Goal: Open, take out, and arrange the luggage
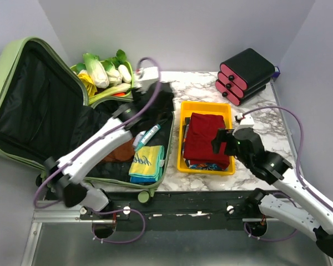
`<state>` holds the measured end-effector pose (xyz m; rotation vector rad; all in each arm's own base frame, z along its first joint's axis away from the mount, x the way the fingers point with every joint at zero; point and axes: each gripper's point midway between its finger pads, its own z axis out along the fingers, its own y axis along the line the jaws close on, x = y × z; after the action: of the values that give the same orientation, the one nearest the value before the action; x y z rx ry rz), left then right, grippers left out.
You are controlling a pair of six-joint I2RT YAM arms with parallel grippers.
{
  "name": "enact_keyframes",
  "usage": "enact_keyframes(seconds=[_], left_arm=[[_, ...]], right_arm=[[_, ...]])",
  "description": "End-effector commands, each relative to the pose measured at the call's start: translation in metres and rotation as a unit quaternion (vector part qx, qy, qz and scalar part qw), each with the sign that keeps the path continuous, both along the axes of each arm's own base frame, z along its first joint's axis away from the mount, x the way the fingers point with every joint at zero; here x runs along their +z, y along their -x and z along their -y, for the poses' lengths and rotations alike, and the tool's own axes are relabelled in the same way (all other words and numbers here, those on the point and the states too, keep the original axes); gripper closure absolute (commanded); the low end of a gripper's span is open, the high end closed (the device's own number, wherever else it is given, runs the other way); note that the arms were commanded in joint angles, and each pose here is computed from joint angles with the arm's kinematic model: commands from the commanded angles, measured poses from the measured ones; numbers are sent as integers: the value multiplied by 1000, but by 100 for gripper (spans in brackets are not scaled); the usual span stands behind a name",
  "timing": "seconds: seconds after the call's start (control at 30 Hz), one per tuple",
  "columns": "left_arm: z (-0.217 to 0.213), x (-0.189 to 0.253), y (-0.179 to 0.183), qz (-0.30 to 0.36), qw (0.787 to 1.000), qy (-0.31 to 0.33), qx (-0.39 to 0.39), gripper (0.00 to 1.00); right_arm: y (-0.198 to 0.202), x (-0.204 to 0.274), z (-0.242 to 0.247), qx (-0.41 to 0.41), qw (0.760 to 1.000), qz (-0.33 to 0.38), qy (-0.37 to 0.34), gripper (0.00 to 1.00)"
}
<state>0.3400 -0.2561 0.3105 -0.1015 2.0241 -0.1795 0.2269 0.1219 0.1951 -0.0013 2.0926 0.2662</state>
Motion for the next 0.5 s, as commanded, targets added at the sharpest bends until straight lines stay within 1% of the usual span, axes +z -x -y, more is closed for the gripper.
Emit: enact_keyframes(seconds=[0.0,0.03,0.07,0.1,0.2,0.23,0.3,0.33,0.37,0.47], left_arm=[[-102,-76,34,-86,991,-8,103,1],[-119,-84,38,-94,988,1,121,1],[-135,-98,51,-110,985,11,129,1],[-159,-105,51,-116,980,23,163,1],[-189,-121,64,-127,973,51,187,1],[-204,-124,67,-132,967,56,208,1],[-221,-139,78,-150,957,60,239,1],[-234,-146,83,-160,949,61,264,1],[-240,-161,90,-178,945,53,270,1],[-251,-183,101,-213,928,66,297,1]], right_arm=[[-19,7,-36,58,998,21,-24,0],[-21,4,-40,63,998,18,-22,0],[-25,3,-50,77,996,16,-31,0],[-29,-12,-58,86,996,-6,-23,0],[-36,-31,-70,85,995,-43,-24,0],[-39,-49,-73,83,994,-68,-10,0],[-41,-63,-73,71,994,-88,-2,0],[-41,-81,-71,66,992,-110,12,0],[-42,-88,-71,61,991,-118,15,0],[-38,-119,-70,60,985,-158,32,0]])
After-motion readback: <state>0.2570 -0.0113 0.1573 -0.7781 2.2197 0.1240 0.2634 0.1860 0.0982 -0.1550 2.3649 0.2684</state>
